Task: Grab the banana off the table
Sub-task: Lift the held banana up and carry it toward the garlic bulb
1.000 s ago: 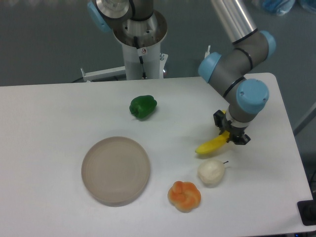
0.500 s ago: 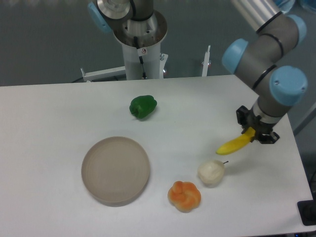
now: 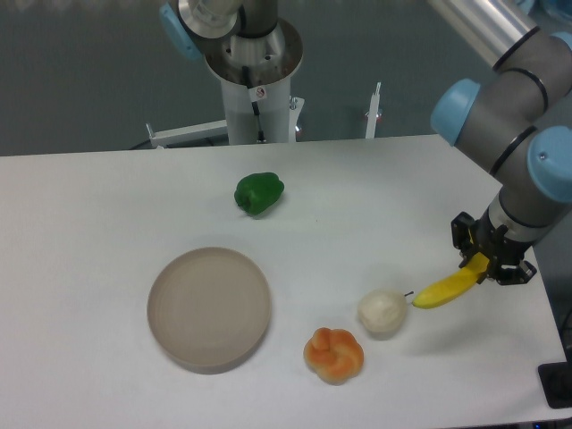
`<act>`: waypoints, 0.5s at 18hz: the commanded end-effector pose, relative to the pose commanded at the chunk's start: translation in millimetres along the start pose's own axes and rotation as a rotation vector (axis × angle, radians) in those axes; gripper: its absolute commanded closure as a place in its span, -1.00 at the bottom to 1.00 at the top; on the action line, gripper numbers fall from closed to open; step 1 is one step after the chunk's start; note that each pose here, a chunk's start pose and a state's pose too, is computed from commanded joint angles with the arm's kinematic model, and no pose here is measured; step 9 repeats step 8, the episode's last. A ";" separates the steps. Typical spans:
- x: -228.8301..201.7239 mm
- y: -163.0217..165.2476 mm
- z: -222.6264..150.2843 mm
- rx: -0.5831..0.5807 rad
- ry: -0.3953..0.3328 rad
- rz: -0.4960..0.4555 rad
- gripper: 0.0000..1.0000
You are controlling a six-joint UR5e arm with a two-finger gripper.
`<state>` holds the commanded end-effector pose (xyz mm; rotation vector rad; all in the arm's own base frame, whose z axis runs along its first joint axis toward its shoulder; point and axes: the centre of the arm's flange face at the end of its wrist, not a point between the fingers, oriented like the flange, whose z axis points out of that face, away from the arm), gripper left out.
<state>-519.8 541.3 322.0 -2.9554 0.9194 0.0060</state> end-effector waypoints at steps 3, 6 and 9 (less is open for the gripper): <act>-1.9 -1.6 3.2 -0.006 0.000 0.005 0.69; -1.9 -2.3 2.5 -0.011 -0.002 0.005 0.69; -1.9 -2.3 2.5 -0.011 -0.002 0.005 0.69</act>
